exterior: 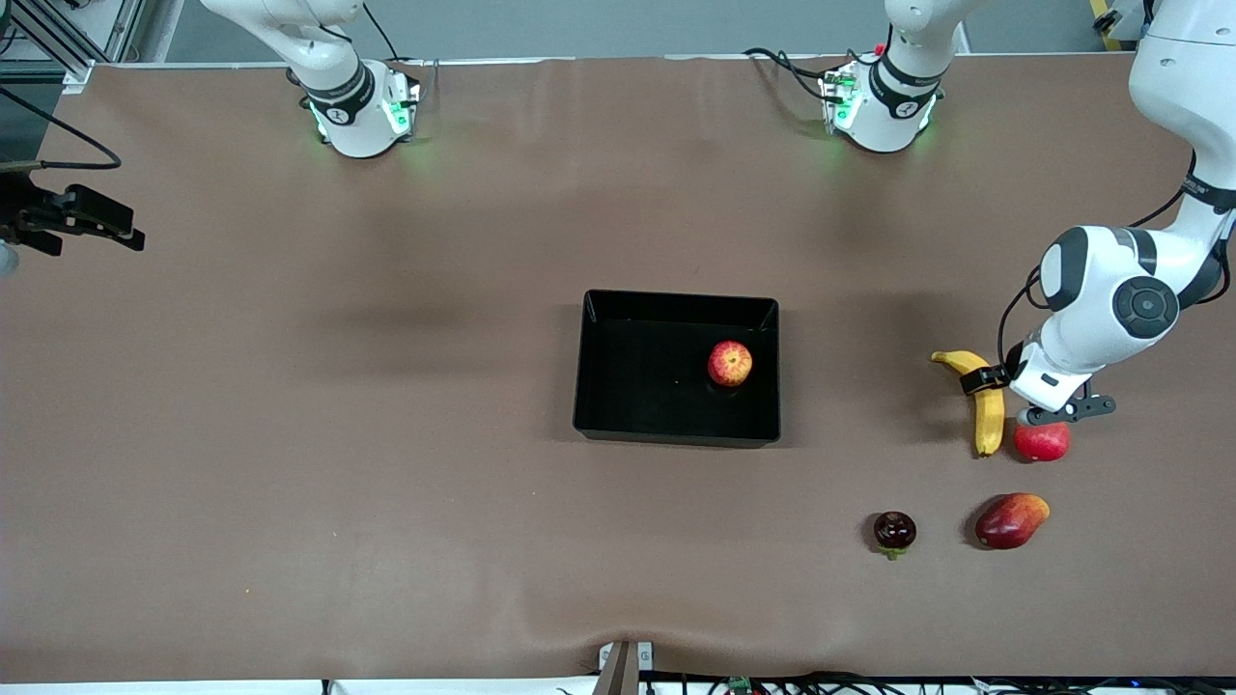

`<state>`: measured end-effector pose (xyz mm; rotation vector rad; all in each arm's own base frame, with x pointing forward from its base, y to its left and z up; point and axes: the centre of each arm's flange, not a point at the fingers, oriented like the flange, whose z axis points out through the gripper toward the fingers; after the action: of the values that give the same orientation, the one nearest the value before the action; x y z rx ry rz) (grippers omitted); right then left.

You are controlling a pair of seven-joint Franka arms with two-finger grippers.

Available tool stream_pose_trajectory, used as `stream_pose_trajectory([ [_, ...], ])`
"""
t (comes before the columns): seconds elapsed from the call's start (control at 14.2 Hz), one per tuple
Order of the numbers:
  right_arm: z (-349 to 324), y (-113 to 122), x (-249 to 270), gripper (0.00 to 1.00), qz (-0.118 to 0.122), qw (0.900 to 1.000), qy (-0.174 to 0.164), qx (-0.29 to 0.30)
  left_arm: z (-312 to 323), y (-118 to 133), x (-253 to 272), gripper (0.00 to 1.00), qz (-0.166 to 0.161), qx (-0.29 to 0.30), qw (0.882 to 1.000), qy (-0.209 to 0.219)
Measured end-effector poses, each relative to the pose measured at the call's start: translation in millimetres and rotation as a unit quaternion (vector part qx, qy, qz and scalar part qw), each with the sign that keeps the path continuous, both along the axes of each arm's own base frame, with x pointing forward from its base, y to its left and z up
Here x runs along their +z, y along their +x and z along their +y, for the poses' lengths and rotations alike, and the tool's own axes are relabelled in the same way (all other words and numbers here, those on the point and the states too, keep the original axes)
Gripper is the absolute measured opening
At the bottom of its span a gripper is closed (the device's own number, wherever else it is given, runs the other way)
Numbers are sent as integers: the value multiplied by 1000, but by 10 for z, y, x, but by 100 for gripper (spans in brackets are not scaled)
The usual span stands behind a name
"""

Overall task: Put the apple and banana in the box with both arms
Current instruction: 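Lower the left gripper and grasp the yellow banana, then lift the banana and carry it over the black box with the left gripper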

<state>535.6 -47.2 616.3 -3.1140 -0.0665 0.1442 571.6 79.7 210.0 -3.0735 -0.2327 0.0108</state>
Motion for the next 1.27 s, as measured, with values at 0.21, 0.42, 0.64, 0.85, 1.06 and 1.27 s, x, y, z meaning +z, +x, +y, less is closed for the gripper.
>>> stream_pose_trajectory([
  [0.21, -14, -1, 34, 100, -3, 1000, 0, -1, 94, -54, -128, 89, 3, 5, 1000, -4],
  [0.42, -57, 2, 11, 100, 0, 1000, 1, -5, 82, -62, -225, 63, 3, 6, 1000, -12],
  [0.64, -59, 6, 5, 100, 0, 1000, 1, -5, -8, -7, -157, 41, -6, -2, 1000, -14],
  [0.85, -42, 23, -11, 100, 0, 1000, 1, -3, -410, 156, 292, 41, -28, -35, 999, -9],
  [1.06, -8, 36, 1, 100, -3, 1000, 0, 0, -1213, 259, 1129, 41, -42, -28, 999, 3],
  [1.27, -16, 41, 47, 100, -9, 1000, 0, -1, -2258, 207, 1732, 41, -54, 17, 998, -24],
])
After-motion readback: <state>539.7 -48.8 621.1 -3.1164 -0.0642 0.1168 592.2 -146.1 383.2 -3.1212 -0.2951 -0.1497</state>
